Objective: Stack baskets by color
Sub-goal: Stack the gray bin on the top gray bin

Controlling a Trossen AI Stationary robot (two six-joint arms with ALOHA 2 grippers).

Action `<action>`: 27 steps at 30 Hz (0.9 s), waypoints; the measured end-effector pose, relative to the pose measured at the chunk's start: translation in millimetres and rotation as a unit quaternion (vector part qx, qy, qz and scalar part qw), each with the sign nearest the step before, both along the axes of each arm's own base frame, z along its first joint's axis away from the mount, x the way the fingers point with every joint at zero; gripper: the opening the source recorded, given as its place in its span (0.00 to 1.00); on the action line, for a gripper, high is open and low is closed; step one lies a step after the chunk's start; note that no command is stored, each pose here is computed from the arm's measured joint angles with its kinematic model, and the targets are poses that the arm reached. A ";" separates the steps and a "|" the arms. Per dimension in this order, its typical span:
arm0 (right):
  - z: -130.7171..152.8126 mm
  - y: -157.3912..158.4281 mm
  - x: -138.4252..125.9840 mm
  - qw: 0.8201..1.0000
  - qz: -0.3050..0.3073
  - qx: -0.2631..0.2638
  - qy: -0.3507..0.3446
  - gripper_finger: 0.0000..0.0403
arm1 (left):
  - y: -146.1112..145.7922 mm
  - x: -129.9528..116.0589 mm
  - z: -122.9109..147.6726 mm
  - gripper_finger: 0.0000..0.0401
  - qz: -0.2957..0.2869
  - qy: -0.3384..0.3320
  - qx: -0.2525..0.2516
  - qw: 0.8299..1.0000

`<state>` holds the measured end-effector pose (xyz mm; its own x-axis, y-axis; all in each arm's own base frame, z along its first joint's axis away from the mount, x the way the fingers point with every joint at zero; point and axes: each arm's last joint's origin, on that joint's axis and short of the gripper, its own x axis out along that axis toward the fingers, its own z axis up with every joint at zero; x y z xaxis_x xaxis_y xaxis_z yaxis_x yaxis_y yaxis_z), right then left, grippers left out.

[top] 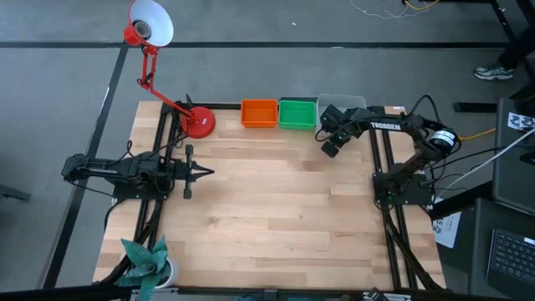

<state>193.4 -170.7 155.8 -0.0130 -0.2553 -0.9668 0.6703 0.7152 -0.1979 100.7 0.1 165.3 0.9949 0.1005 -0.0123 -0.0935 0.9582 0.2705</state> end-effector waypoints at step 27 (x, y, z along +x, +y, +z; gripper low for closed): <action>28.6 29.1 -9.1 0.999 -0.034 0.028 -0.022 0.15 | 0.0 0.0 0.0 0.00 0.000 0.000 0.000 1.000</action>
